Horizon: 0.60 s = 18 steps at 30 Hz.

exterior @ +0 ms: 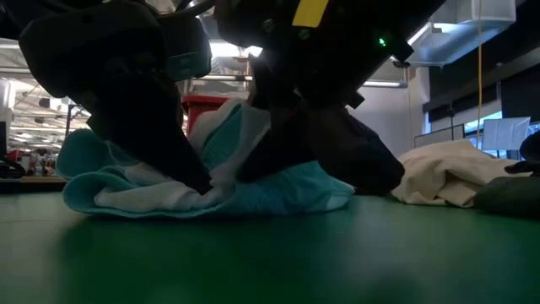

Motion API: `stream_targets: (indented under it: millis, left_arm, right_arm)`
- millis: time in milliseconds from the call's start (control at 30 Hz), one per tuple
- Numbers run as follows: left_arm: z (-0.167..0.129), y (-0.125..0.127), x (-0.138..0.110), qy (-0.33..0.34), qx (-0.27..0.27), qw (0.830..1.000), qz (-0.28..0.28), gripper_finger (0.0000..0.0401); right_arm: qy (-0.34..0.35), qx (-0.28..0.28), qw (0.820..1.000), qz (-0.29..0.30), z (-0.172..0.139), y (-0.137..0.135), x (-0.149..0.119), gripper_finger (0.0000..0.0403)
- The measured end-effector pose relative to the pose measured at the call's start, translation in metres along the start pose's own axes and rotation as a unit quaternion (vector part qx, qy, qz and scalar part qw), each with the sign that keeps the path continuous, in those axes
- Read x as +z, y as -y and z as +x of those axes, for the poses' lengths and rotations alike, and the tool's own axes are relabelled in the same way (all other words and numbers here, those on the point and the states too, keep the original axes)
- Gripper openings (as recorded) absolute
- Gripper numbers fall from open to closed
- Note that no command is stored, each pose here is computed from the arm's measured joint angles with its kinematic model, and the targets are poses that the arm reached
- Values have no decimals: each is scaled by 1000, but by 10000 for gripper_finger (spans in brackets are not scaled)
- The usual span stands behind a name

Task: Fold Laundry from Bin
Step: Fold the blue short

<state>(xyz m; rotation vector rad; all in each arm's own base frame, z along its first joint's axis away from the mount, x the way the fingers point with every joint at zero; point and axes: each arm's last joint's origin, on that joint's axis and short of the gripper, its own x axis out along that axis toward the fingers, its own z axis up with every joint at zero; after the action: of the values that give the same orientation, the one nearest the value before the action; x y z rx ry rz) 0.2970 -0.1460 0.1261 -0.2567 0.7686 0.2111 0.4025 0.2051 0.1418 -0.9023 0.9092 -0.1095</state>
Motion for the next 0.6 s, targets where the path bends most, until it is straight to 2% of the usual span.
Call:
stream_targets:
  millis: [133,167,400,600]
  left_arm:
    - [0,0,0,1,1,1000,12,36]
    - [0,0,0,1,1,1000,20,45]
    - [-11,1,6,-2,-18,998,62,102]
    - [-59,3,25,35,-33,995,89,125]
  right_arm:
    - [-3,1,1000,-2,0,0,-1,45]
    - [-4,1,1000,-3,0,0,-1,28]
    - [-23,11,999,27,-1,-1,-6,29]
    - [-46,31,997,50,-8,-7,-11,29]
